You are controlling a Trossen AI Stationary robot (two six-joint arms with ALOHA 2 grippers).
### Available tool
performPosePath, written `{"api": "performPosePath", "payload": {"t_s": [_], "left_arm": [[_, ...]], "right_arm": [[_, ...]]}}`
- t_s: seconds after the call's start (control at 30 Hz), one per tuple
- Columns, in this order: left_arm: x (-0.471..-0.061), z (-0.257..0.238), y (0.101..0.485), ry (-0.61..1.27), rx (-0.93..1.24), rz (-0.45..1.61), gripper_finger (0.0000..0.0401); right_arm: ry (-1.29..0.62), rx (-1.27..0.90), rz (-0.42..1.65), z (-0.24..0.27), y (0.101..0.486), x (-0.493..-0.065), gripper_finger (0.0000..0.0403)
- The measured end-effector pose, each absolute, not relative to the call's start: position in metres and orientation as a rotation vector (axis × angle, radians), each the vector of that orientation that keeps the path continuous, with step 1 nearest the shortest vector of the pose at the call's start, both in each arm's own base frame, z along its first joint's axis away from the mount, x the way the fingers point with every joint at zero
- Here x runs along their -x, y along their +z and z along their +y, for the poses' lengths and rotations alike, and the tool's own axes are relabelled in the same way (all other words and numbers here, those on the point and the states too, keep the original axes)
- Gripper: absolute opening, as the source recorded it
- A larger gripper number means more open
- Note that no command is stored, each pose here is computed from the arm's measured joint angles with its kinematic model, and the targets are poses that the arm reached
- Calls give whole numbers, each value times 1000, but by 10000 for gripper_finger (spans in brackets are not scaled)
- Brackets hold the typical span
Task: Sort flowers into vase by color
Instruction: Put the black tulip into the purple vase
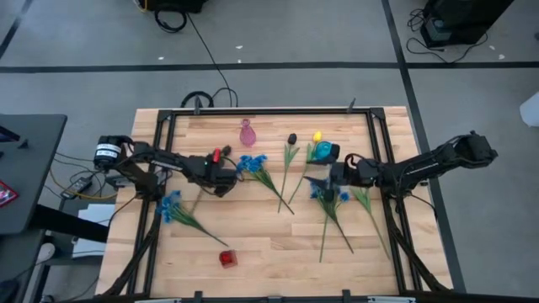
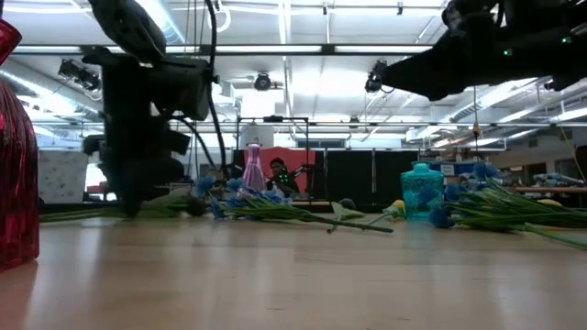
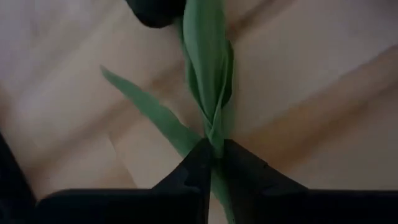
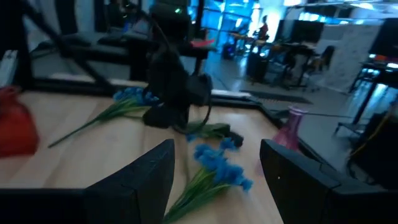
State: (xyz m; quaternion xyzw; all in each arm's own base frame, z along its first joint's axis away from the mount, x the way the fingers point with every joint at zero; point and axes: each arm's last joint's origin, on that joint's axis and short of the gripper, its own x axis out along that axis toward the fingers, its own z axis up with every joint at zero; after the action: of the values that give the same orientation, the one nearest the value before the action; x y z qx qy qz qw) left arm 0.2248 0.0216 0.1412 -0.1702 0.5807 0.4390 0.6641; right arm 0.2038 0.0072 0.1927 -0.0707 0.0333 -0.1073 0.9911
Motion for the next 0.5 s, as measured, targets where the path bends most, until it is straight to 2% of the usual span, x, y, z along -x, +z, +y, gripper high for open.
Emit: {"api": "performPosePath", "payload": {"t_s": [0.17,0.37,0.5], "left_arm": [[-227,41,142,944,256,1324,47],[-227,62,142,910,229,1338,84],[-223,74,142,928,248,1358,87]], "right_arm": [[-267,92,75,-3,192,-204,248],[-282,62,77,-6,191,-204,248],[-282,44,63,-6,192,-204,248]]}}
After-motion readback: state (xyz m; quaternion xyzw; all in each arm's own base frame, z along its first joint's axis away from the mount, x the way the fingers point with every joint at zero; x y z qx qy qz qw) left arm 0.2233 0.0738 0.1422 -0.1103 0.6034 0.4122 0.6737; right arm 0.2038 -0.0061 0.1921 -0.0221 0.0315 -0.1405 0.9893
